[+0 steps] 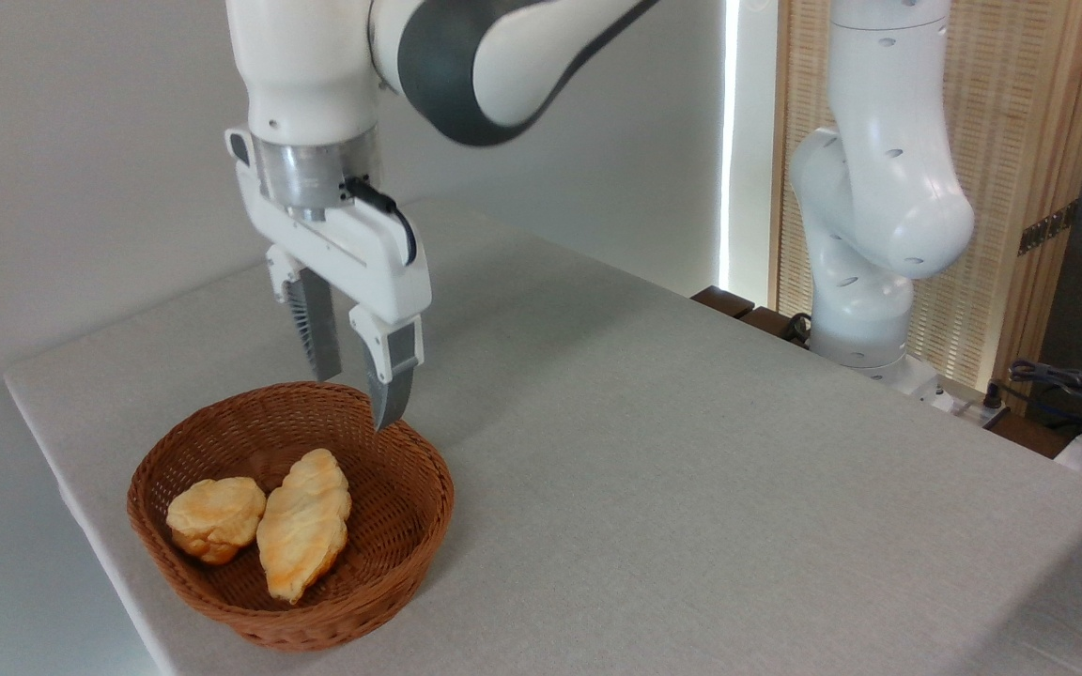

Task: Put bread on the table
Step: 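Lower the open gripper into the basket around the elongated bread roll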

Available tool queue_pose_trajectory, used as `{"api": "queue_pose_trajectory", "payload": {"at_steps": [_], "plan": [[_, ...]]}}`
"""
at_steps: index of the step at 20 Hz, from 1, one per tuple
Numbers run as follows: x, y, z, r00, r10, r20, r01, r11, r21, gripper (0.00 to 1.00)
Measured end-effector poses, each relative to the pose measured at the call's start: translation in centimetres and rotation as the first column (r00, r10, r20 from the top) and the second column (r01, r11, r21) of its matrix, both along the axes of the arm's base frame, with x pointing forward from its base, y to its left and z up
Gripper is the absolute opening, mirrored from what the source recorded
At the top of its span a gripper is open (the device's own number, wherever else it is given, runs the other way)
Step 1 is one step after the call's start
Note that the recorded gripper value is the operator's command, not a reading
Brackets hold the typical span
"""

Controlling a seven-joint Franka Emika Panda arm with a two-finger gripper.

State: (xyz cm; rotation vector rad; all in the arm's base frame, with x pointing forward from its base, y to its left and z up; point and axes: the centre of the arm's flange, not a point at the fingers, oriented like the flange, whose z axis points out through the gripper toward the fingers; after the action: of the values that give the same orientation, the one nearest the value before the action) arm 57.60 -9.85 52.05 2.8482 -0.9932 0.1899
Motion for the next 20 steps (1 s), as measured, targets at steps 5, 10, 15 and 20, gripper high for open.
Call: {"api": "queue_pose_trajectory", "payload": {"at_steps": [5,10,15,20], "plan": [[1.5,-0.1,-2.0,0.983,0.181,0.015,-0.180,0.983,-0.034,1.00],[2.6,-0.3,-3.5,0.965,0.263,0.024,-0.262,0.964,-0.038,1.00],[3.6,-1.1,-6.0,0.961,0.274,0.032,-0.273,0.962,-0.025,1.00],[4.2,-2.5,-8.6,0.966,0.259,0.026,-0.259,0.966,-0.008,1.00]]}}
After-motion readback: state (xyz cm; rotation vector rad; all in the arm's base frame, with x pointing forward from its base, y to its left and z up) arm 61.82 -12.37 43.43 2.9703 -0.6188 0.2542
